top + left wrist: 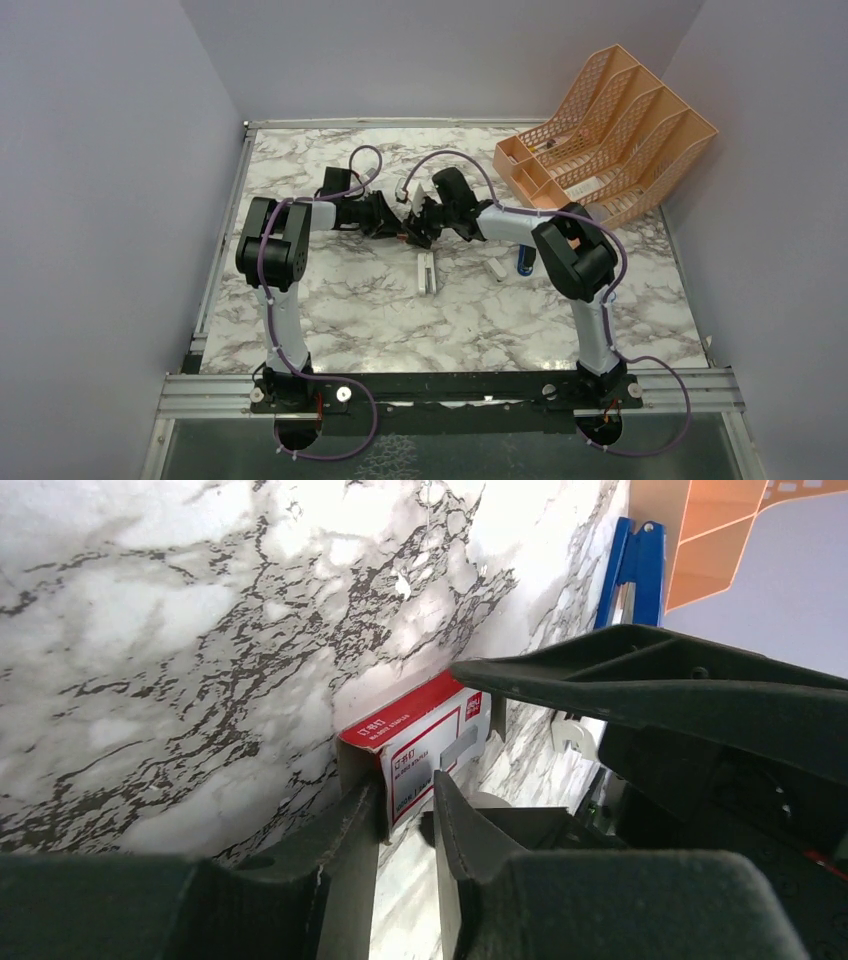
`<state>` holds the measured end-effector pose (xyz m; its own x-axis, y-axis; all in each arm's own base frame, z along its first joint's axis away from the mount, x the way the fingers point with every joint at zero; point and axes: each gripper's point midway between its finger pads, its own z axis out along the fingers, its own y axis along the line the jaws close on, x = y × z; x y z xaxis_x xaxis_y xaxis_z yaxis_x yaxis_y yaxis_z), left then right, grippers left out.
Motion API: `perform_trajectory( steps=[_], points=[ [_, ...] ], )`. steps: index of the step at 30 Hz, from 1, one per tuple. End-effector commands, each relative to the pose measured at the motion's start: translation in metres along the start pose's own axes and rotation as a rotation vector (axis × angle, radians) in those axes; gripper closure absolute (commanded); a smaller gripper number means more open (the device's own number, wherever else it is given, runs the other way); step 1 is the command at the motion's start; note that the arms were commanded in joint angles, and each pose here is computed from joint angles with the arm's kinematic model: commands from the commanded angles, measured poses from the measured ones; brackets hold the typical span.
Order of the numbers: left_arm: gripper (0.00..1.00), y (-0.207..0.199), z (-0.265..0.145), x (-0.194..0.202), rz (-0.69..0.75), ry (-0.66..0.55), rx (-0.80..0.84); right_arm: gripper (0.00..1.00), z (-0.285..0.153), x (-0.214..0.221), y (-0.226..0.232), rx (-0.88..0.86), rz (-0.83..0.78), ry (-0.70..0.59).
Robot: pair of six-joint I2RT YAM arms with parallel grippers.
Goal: Load the staples into the stapler
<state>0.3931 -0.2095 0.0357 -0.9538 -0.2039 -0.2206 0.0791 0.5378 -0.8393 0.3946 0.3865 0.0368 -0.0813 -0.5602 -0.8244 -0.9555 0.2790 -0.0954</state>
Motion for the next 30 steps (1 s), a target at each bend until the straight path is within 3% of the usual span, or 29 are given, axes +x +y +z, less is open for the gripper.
perform_trajectory(
  steps=[1, 3, 6, 12, 17, 30],
  points=[
    [0.72, -0.008, -0.006, -0.010, 0.024, -0.007, 0.032, 0.29, -0.042, -0.051, -0.021, 0.111, 0.052, -0.130],
    [0.70, -0.008, -0.007, -0.012, 0.025, -0.012, 0.026, 0.23, -0.063, -0.066, -0.030, 0.175, 0.083, -0.177],
    [0.67, -0.009, -0.010, -0.014, 0.030, -0.020, 0.020, 0.22, -0.079, -0.062, -0.047, 0.269, 0.165, -0.170],
    [0.64, -0.008, -0.012, -0.013, 0.039, -0.027, 0.013, 0.31, -0.085, -0.036, -0.051, 0.362, 0.491, -0.054],
    [0.70, -0.007, -0.011, -0.013, 0.037, -0.026, 0.017, 0.34, -0.075, -0.009, -0.030, 0.367, 0.795, 0.058],
    [0.78, 0.001, -0.010, -0.012, 0.048, -0.023, -0.007, 0.40, -0.049, 0.022, -0.023, 0.442, 0.860, 0.192]
  ],
)
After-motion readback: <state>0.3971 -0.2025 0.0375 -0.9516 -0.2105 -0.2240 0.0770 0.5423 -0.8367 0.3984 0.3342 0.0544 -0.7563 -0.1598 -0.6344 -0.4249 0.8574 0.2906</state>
